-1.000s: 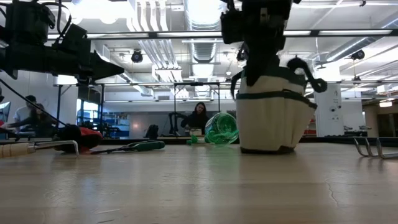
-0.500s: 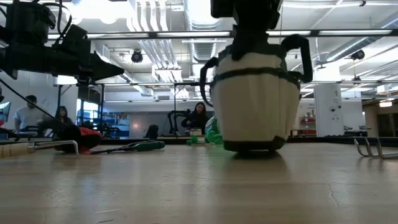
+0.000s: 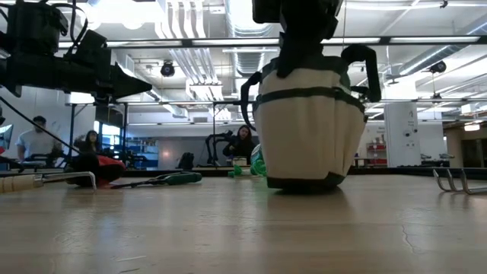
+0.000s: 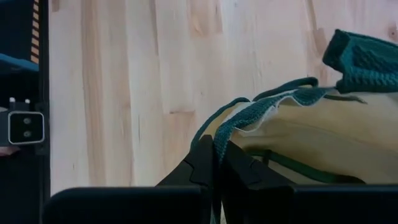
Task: Pick & Place Garden tools in Gardening bag
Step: Adjust the gardening bag, then put the gloves into the gardening bag
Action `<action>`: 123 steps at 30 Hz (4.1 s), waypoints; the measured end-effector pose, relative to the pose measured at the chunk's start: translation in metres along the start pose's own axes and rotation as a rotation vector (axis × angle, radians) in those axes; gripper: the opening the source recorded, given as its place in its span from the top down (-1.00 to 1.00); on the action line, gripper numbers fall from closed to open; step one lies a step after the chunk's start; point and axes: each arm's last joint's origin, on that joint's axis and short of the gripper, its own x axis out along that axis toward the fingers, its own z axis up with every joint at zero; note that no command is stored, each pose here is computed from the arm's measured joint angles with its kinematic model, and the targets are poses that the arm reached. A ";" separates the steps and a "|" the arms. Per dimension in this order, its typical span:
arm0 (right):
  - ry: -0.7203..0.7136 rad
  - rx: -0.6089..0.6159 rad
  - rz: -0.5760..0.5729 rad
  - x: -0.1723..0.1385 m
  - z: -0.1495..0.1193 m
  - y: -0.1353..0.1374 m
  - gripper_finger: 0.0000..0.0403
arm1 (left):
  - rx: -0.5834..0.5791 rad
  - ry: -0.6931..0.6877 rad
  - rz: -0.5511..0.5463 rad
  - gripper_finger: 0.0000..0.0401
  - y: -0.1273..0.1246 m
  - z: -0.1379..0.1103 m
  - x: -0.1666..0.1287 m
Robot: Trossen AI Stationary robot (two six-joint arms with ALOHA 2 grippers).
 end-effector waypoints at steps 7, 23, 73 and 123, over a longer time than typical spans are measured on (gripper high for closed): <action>0.015 -0.011 -0.006 0.007 0.002 -0.001 0.96 | 0.000 0.000 0.000 0.93 0.000 0.000 0.000; 0.003 -0.052 -0.002 0.002 0.004 0.001 0.96 | 0.000 0.000 0.001 0.93 0.000 0.000 0.000; 0.182 -0.162 -0.320 -0.099 -0.006 0.004 0.75 | 0.000 0.000 0.000 0.93 0.000 0.000 0.000; -0.833 -0.221 -0.306 -0.153 -0.171 -0.089 0.96 | 0.000 0.000 0.000 0.93 0.000 0.000 0.000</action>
